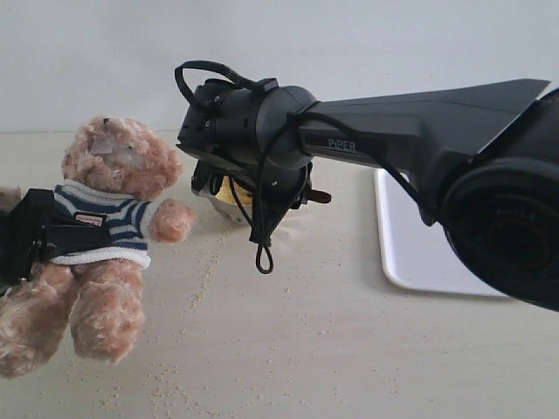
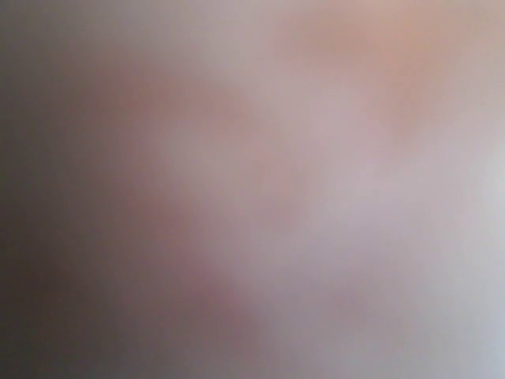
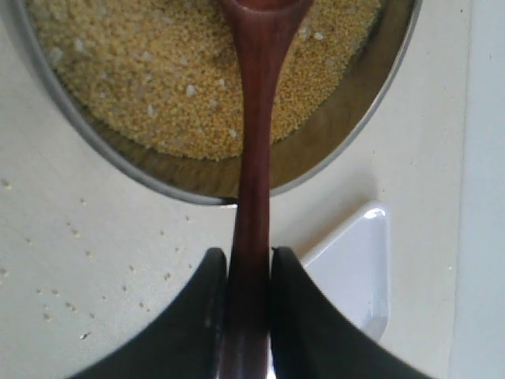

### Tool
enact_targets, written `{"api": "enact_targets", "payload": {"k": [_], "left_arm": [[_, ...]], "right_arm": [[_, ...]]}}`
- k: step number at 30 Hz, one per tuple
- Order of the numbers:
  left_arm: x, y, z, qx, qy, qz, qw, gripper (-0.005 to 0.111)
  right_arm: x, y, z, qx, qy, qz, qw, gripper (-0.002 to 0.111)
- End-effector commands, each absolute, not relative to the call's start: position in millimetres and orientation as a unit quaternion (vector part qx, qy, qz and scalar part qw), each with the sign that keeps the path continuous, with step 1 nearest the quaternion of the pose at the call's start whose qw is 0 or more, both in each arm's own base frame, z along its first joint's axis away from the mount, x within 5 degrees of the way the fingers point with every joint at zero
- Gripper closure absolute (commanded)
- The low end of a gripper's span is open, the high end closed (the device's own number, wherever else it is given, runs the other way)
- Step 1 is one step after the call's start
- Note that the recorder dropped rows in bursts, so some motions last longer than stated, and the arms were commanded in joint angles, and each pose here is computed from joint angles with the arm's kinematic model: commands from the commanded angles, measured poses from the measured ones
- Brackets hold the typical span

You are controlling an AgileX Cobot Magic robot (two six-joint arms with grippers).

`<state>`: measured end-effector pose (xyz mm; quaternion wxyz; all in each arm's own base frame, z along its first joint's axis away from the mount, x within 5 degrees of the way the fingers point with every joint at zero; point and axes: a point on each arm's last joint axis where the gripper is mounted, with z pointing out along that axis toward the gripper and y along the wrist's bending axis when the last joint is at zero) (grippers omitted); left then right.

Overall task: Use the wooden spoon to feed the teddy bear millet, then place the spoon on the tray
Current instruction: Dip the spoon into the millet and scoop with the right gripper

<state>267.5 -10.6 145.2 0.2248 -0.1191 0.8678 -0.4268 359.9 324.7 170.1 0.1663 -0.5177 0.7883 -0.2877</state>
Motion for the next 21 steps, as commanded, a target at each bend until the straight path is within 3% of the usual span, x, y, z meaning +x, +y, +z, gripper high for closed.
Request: {"api": "enact_targets", "payload": {"k": [1,10,21], "left_arm": [[269.2,-12.6,147.1,-0.115,0.864,-0.433,0.228,0.102],[269.3,-12.5,147.0,-0.111,0.865,-0.431,0.231,0.102],[269.3,-12.3,146.8,-0.111,0.866,-0.43,0.231,0.102]], "right_arm": [[359.0,323.7,175.0,-0.506,0.795,-0.288,0.169,0.108],[355.7,324.3,176.8,-0.483,0.819,-0.261,0.168,0.108],[348.3,322.4,213.1,-0.467,0.833,-0.222,0.196,0.108]]}}
